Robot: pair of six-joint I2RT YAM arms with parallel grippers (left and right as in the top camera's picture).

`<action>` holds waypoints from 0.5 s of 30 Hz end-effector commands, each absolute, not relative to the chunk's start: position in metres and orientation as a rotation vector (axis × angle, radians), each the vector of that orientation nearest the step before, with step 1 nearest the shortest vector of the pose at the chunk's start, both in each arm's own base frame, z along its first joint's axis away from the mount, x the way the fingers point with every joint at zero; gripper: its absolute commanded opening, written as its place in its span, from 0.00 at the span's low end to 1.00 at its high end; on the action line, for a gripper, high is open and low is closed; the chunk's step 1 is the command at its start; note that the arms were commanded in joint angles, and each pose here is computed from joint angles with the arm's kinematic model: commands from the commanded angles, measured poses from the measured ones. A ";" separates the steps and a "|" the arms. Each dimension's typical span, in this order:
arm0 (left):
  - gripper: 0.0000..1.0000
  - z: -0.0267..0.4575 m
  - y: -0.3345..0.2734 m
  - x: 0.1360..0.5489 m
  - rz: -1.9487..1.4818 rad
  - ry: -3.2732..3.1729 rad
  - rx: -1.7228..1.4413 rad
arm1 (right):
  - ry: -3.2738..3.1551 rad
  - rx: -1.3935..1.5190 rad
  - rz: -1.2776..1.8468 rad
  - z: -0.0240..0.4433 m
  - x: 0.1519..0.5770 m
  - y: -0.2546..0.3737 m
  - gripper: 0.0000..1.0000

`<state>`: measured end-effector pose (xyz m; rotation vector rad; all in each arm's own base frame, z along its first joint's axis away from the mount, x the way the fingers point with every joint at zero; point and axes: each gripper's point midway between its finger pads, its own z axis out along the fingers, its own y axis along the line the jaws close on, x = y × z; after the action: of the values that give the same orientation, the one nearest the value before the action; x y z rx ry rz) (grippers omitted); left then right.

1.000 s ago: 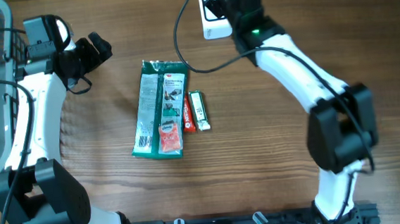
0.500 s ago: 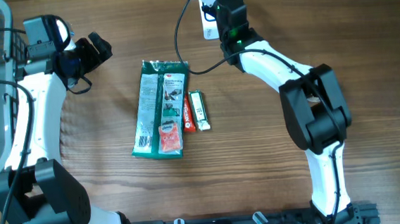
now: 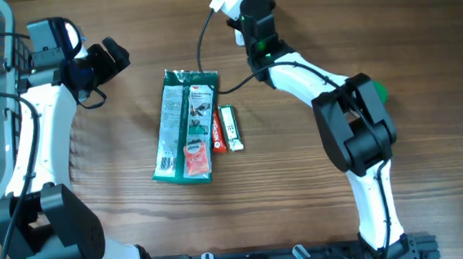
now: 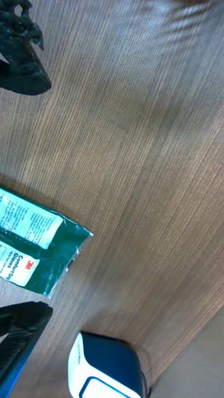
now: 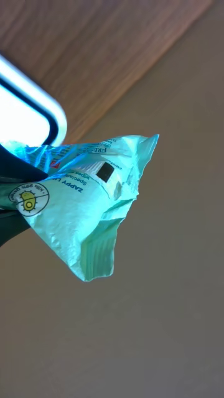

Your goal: Scan the item barcode

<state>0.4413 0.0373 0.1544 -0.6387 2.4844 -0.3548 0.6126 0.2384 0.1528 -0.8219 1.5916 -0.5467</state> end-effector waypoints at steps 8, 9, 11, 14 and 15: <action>1.00 0.151 0.038 0.441 -0.348 2.494 -0.619 | 1.737 -0.880 -0.488 0.107 0.598 0.253 0.04; 1.00 0.151 0.038 0.441 -0.348 2.494 -0.619 | 1.736 -0.882 -0.485 0.107 0.598 0.254 0.04; 1.00 0.151 0.038 0.441 -0.348 2.494 -0.619 | 1.739 -0.861 -0.469 0.108 0.597 0.255 0.04; 1.00 0.151 0.038 0.441 -0.348 2.493 -0.619 | 1.718 -0.790 -0.518 0.126 0.602 0.246 0.04; 1.00 0.151 0.038 0.441 -0.348 2.494 -0.619 | 1.700 -0.737 -0.547 0.144 0.604 0.239 0.04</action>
<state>0.4413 0.0373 0.1544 -0.6387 2.4844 -0.3548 0.5989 0.2553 0.1302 -0.8606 1.6839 -0.5036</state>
